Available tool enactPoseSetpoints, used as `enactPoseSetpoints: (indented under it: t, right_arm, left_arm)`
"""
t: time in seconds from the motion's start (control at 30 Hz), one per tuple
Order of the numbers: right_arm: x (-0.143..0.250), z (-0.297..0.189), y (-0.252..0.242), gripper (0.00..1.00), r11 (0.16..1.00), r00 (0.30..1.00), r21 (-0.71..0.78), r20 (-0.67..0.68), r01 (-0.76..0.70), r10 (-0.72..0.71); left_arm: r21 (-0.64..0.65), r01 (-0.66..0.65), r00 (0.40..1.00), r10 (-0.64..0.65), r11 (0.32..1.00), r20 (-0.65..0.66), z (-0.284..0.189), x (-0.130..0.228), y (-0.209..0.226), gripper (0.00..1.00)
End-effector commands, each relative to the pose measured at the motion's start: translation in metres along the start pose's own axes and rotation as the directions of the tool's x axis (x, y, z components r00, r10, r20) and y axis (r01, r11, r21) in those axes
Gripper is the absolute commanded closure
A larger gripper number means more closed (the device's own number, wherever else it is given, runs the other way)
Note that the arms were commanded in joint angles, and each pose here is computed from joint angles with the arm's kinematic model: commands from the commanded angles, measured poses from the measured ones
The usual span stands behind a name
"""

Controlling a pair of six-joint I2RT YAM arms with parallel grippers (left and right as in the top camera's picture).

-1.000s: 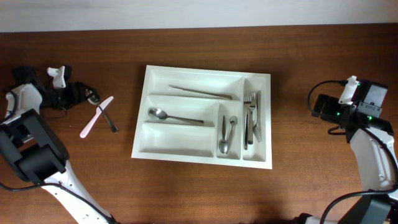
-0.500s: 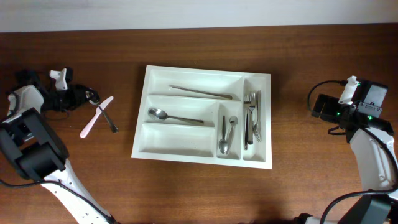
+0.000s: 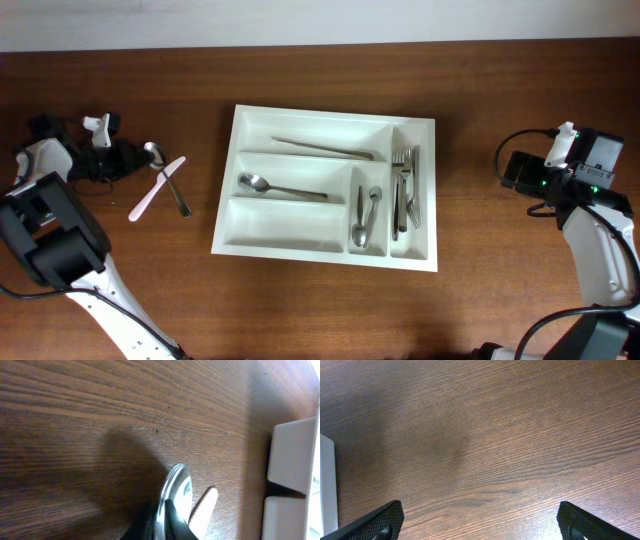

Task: Pack container
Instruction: 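Lower the left gripper onto the second metal spoon and grasp it, then lift the second spoon with the left gripper and carry it over the tray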

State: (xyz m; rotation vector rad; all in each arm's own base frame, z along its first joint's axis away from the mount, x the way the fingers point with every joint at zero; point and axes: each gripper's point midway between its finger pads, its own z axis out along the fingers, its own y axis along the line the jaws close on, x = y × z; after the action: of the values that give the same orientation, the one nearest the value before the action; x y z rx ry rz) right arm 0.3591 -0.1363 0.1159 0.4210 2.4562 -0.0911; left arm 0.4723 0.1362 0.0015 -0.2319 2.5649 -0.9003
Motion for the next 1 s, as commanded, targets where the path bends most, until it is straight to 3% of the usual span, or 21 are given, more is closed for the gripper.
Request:
enactPoseSetpoints:
  t: [0.0,0.27,0.43,0.77,0.97]
  right_arm:
    - [-0.004,-0.001,-0.001,0.01,1.0,1.0,-0.001,0.008,0.002,-0.002]
    - [-0.004,-0.001,-0.001,0.01,1.0,1.0,-0.001,0.008,0.002,-0.002]
    - [-0.004,-0.001,-0.001,0.01,1.0,1.0,-0.001,0.008,0.002,-0.002]
    - [-0.004,-0.001,-0.001,0.02,1.0,1.0,-0.001,0.008,0.002,-0.002]
    - [-0.004,-0.001,-0.001,0.01,1.0,1.0,-0.001,0.008,0.002,-0.002]
  left_arm:
    - [-0.011,0.014,1.0,-0.014,1.0,-0.016,0.005,0.007,0.012,0.98]
    - [0.006,0.043,0.999,-0.043,0.999,-0.02,-0.003,0.009,0.01,0.98]
    - [0.037,0.027,1.0,-0.027,0.999,0.002,-0.03,-0.011,-0.017,0.98]
    - [-0.04,-0.297,0.949,0.299,0.954,0.094,-0.147,-0.055,-0.139,0.98]
    - [-0.021,-0.293,0.952,0.294,0.956,0.089,-0.167,-0.04,-0.207,0.98]
